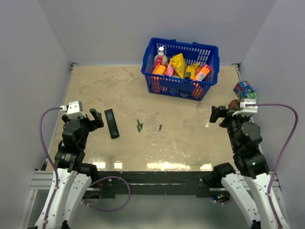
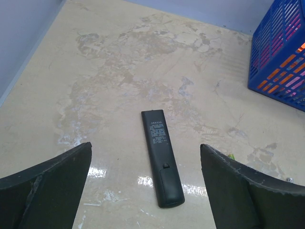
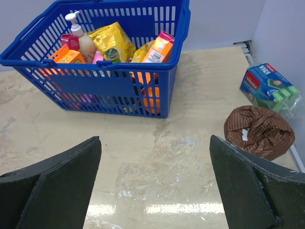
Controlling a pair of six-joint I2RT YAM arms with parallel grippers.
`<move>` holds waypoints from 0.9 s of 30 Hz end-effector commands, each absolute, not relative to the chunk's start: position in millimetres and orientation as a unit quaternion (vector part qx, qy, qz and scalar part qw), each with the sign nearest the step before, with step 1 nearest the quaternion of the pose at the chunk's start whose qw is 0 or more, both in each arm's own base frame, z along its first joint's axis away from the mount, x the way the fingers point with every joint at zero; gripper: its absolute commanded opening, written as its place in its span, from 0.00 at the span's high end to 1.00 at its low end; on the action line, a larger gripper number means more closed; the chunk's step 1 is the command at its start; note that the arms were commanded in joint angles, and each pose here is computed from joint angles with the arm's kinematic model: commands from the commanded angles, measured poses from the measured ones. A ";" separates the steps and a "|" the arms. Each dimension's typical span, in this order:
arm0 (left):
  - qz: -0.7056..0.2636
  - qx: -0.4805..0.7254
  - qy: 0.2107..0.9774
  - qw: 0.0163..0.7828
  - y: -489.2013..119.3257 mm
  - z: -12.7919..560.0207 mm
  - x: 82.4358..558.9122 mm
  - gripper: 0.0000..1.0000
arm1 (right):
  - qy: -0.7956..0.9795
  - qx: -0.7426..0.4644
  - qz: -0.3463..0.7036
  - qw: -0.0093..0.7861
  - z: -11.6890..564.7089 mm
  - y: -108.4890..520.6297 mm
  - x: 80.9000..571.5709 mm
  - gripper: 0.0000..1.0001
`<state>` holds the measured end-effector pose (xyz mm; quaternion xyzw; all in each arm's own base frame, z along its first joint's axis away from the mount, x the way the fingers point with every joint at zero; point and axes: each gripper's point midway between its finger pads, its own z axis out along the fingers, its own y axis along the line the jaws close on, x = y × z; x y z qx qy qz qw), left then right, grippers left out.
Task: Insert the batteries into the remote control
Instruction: Pick up the remote control from the center of the board.
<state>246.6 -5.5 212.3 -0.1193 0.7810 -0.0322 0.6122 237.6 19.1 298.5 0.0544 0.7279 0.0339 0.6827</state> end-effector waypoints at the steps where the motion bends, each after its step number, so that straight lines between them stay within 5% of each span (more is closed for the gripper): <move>1: -0.041 -0.112 0.773 0.623 -9.6 217.4 249.9 0.00 | 0.701 0.074 0.019 0.709 312.9 7.9 232.9 0.02; 13: -0.062 -0.119 0.791 0.597 -18.1 210.7 254.5 0.00 | 0.681 0.064 0.041 0.728 321.5 13.4 226.8 0.02; 27: -0.069 -0.175 0.885 0.427 -37.3 150.5 283.7 0.00 | 0.673 0.038 0.066 0.735 323.5 25.7 224.0 0.02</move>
